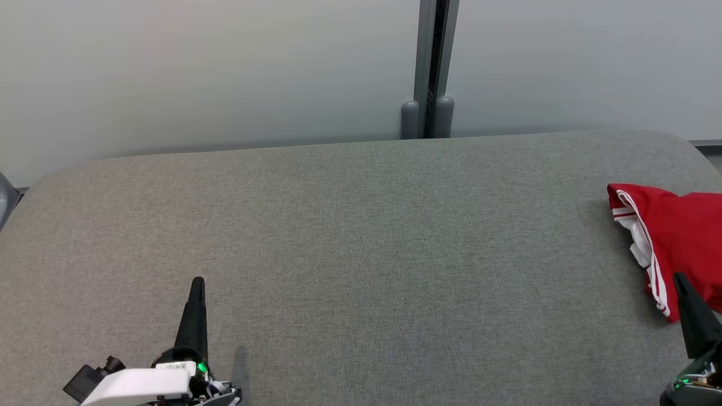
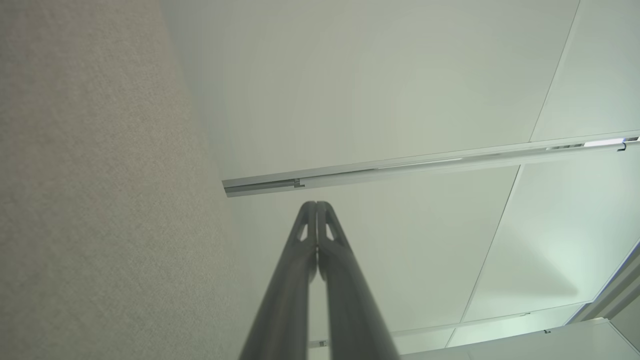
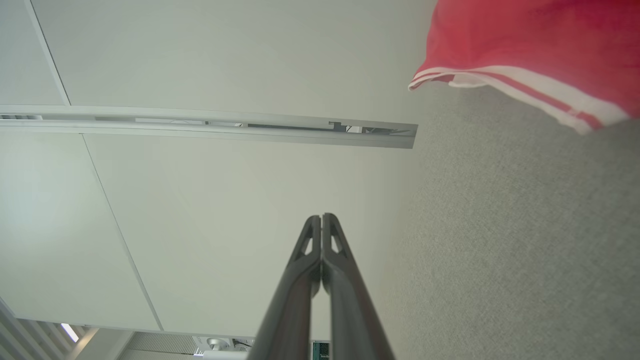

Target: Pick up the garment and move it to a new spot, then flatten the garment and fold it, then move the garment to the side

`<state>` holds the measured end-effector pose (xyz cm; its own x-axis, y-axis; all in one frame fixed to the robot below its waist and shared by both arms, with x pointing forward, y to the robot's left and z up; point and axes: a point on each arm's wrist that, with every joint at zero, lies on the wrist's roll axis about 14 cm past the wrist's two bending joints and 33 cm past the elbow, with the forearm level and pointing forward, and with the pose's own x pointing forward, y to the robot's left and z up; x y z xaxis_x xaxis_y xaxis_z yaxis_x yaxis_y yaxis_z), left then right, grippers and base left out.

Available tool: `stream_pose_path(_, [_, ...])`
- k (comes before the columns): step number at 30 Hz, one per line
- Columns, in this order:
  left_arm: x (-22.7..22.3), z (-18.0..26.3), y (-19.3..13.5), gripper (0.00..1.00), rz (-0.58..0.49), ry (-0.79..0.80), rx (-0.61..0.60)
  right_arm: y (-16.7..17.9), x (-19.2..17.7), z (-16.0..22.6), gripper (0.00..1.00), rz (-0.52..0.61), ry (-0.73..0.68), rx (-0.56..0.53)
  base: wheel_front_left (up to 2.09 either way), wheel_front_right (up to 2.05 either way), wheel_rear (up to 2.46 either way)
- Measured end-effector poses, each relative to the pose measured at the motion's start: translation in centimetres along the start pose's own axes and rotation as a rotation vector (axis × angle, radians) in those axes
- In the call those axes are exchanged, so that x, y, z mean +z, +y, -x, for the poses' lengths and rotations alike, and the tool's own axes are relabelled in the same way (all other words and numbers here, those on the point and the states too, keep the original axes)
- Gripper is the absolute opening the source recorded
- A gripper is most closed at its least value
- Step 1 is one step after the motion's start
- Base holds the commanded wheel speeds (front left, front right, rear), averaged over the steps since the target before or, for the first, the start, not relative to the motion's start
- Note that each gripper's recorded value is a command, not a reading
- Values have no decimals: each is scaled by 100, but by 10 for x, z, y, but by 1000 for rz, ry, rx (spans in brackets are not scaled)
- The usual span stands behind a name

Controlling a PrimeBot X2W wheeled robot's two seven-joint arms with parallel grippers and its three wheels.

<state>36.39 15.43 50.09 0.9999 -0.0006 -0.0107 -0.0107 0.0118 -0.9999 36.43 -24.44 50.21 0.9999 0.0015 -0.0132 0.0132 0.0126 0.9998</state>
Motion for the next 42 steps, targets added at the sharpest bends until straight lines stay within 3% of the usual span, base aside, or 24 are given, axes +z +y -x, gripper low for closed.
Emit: stream_pose_path(42, [0, 0, 0, 0, 16, -1, -3, 1, 1, -1, 0, -18, -2, 7, 0, 0, 0])
